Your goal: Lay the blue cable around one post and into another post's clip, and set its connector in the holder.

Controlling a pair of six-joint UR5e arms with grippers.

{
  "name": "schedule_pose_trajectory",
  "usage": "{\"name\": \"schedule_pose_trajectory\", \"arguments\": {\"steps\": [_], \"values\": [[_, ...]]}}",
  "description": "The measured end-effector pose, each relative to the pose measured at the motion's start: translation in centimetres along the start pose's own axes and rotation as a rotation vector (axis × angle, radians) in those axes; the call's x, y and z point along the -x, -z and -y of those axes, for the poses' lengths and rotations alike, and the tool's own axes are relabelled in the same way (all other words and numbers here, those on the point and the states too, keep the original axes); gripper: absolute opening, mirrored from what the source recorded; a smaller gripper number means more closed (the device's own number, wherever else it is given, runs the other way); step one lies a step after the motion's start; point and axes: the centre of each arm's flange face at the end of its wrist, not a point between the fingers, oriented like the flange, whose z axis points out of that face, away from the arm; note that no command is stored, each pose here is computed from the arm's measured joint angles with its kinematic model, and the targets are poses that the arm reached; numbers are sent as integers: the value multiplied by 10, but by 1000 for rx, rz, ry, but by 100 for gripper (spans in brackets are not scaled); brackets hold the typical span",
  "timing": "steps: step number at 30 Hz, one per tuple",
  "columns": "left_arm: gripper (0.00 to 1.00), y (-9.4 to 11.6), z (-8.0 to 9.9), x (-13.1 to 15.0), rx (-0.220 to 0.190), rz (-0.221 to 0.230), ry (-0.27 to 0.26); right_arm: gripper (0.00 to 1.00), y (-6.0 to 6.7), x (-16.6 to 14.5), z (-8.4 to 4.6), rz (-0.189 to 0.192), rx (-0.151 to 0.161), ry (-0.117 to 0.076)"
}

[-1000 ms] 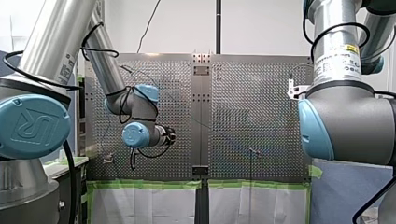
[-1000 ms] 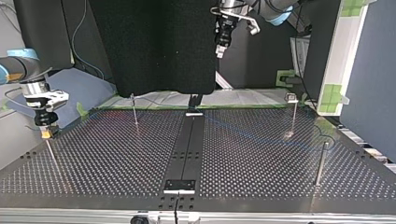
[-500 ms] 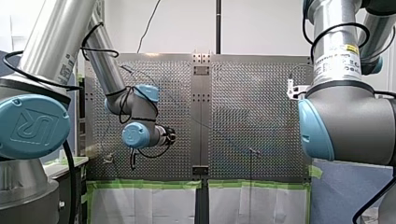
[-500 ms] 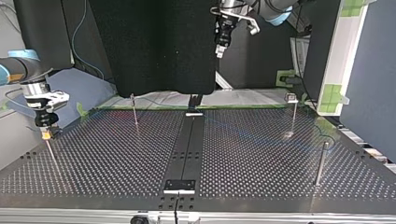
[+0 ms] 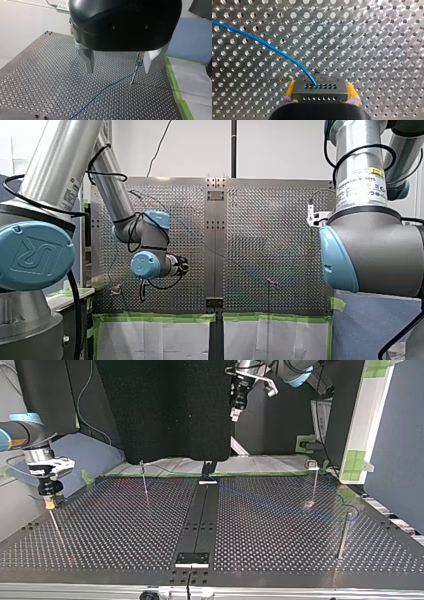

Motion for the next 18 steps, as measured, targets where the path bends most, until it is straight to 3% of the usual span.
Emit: {"name": "schedule_pose_trajectory", "arguments": {"steps": [18], "values": [[98,0,0,0,0,1,0,14,-1,-1,-4,-19,2,-1]]}}
